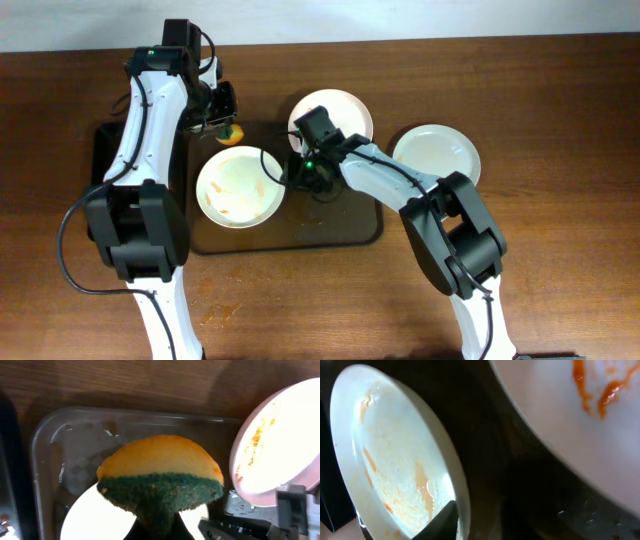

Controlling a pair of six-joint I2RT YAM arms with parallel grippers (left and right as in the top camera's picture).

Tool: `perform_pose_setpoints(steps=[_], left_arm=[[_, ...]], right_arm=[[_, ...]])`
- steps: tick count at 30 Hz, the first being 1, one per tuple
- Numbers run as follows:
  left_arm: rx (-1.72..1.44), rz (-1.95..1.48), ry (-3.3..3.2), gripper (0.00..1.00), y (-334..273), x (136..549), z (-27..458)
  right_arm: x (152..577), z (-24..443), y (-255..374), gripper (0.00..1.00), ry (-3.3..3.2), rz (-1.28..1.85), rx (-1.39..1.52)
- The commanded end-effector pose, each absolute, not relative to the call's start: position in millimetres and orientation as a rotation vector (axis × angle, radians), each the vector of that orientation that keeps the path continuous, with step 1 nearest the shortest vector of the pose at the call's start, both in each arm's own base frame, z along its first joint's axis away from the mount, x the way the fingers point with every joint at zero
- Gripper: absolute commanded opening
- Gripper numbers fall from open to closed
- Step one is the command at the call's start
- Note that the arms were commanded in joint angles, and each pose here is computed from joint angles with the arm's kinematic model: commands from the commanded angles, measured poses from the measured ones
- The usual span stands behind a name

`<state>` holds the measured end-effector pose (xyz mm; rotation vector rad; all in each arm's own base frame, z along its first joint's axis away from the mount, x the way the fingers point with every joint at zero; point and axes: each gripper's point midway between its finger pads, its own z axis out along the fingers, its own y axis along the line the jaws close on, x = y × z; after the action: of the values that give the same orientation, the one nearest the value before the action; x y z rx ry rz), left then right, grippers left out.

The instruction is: Clean dirty plates on tray and stack at the side

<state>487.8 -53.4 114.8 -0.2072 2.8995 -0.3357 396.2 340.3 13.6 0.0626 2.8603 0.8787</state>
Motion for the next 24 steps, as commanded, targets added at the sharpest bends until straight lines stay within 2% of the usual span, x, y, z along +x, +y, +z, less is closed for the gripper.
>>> perform_pose_setpoints(steps=[1,6,9,11,13,16,24], left_arm=[[-0.224,-0.232,2.886,0.00,-40,491,118],[-0.218,-0.233,2.851,0.00,-40,500,119],[-0.228,-0.163,2.844,0.00,-32,502,118],[-0.227,-0.162,2.835,0.00,-31,505,118],[-0.226,-0.163,2.825,0.00,-32,507,119],[-0.226,-0.163,2.827,0.00,-32,507,118],[-0.244,-0.053,2.825,0.02,-18,506,117]], right_arm=[[394,3,342,0.26,2.873,0.824,0.107],[395,-1,346,0.25,2.861,0.815,0.093],[392,-3,349,0.16,2.864,0.815,0.083],[391,-4,348,0.04,2.871,0.810,0.085],[387,-3,345,0.04,2.902,0.796,0.094],[386,24,343,0.04,2.919,0.748,-0.017],[395,114,275,0.04,2.793,0.218,-0.123]])
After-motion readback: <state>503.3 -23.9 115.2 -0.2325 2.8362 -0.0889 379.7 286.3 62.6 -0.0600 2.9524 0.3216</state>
